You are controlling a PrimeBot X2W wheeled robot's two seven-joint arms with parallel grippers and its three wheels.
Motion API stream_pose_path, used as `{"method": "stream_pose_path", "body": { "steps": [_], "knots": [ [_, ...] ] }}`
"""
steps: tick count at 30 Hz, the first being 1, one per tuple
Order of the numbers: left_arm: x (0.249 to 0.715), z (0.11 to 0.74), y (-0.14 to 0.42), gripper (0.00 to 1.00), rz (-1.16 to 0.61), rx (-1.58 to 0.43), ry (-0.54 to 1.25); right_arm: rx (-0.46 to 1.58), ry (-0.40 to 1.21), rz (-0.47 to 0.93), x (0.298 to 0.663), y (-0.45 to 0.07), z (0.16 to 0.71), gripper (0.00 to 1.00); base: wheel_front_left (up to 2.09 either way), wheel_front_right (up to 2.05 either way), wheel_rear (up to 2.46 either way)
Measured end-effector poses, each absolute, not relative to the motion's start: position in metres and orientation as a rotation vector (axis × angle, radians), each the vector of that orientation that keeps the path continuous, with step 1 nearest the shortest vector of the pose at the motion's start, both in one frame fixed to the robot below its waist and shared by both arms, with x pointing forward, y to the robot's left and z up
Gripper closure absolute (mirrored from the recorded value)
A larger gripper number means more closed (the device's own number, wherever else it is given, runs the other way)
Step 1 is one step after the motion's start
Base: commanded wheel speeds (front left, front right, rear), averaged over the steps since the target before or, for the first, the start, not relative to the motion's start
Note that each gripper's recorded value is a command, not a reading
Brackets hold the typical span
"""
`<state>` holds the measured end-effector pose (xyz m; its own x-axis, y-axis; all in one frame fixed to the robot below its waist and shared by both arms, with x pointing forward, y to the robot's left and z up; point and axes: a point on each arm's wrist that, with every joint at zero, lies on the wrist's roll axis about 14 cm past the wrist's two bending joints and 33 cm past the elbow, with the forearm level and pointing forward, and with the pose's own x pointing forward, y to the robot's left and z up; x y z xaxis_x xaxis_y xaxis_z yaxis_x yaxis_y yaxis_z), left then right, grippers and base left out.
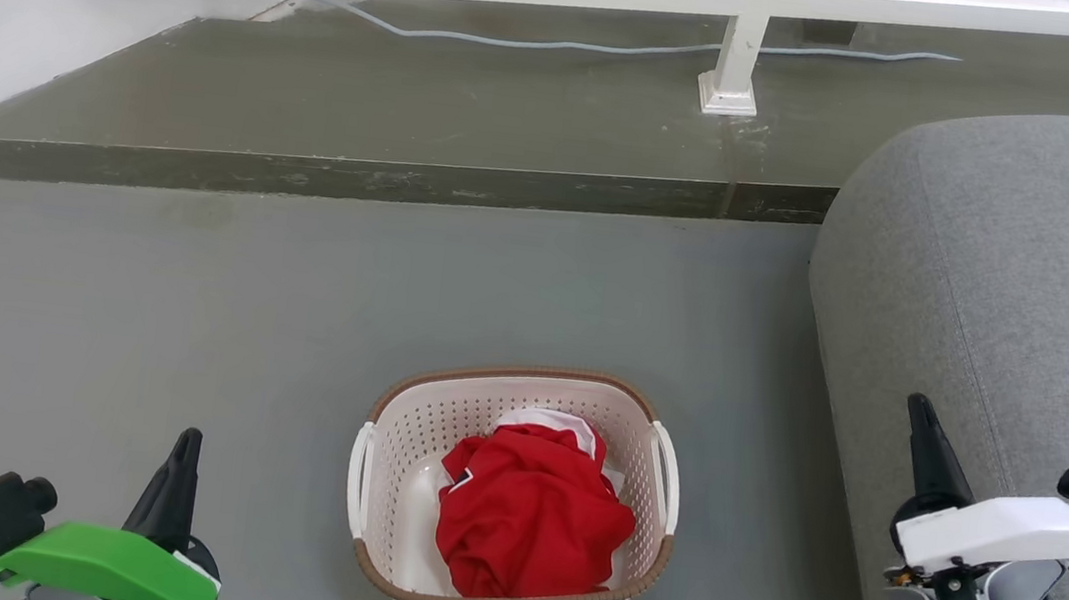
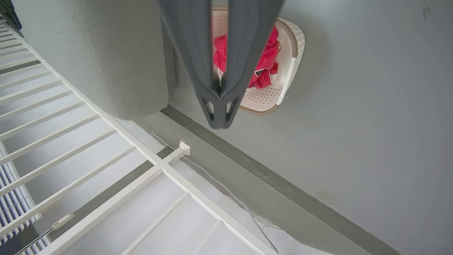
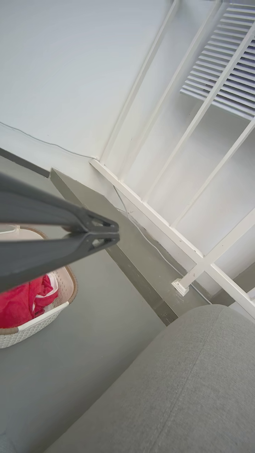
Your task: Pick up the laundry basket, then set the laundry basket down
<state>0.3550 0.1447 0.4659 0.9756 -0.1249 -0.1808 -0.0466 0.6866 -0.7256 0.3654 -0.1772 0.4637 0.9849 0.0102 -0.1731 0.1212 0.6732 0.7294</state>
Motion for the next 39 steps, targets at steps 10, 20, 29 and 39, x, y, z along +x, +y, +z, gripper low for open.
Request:
{"method": "stream_pose_path", "body": {
  "steps": [10, 20, 29, 39],
  "knots": [
    [0.358, 0.465, 0.150, 1.00, -0.020, -0.956, 0.226, 0.968, 0.169, -0.083, 0.367, -0.183, 0.464, 1.00, 0.00, 0.00, 0.00],
    [0.361, 0.467, 0.159, 1.00, 0.008, -1.083, 0.211, 1.099, 0.164, -0.091, 0.368, -0.185, 0.464, 1.00, 0.00, 0.00, 0.00],
    [0.364, 0.468, 0.166, 1.00, 0.023, -1.209, 0.198, 1.223, 0.151, -0.101, 0.368, -0.190, 0.466, 1.00, 0.00, 0.00, 0.00],
    [0.366, 0.470, 0.173, 1.00, 0.041, -1.350, 0.171, 1.364, 0.121, -0.108, 0.369, -0.196, 0.469, 1.00, 0.00, 0.00, 0.00]
  ]
}}
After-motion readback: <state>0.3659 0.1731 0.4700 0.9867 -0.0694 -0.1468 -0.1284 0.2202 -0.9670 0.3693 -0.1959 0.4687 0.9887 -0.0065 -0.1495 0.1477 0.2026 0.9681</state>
